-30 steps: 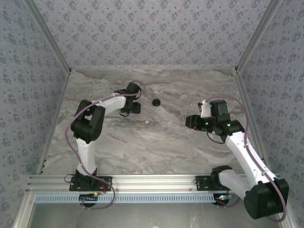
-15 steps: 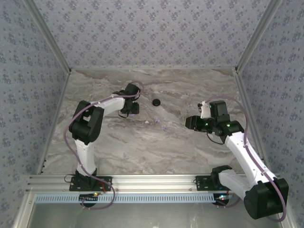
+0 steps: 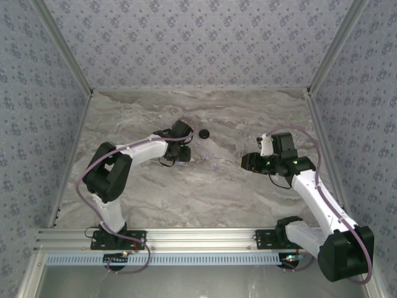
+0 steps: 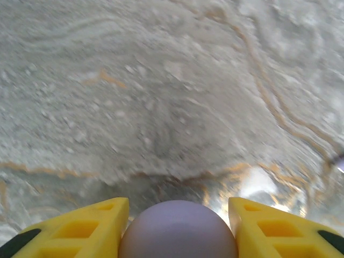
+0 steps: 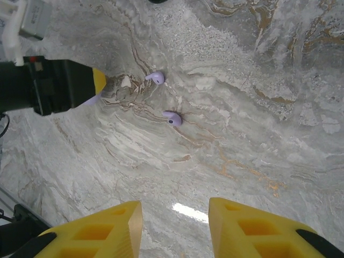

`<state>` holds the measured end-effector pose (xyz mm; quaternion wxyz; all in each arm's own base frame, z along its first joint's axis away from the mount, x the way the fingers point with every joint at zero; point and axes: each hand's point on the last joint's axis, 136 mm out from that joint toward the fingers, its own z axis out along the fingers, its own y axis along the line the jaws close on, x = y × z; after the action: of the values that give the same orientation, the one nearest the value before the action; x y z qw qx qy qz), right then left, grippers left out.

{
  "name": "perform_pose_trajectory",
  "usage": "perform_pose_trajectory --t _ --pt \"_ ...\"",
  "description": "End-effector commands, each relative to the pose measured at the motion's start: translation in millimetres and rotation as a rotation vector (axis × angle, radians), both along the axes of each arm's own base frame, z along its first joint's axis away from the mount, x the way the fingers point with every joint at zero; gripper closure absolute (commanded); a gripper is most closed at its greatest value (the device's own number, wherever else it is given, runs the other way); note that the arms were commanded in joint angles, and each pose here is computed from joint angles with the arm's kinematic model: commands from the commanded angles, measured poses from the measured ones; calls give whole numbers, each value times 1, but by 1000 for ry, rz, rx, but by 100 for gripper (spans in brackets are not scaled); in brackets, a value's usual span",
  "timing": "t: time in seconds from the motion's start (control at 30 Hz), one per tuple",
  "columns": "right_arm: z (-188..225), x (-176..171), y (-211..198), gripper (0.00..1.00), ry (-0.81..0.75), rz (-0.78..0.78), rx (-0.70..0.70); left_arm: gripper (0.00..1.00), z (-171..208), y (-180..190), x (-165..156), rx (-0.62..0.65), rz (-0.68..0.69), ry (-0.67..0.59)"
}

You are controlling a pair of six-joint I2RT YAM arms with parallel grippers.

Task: Insert the wireless bluetooth earbuds into the charging case

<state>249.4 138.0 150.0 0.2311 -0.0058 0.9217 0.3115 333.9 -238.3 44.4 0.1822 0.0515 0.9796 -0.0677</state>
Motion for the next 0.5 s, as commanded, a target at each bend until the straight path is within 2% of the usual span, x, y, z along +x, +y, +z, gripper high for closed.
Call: perform_pose_trajectory --t 0.0,0.2,0.47 --pt "-6 0 2 61 14 3 -7 54 14 -14 -13 -40 19 -21" --pt "-11 -1 6 61 25 11 -17 53 9 -42 -32 -32 -12 -31" --pt "-19 -2 7 60 44 21 -34 52 -8 -61 -55 7 -46 -25"
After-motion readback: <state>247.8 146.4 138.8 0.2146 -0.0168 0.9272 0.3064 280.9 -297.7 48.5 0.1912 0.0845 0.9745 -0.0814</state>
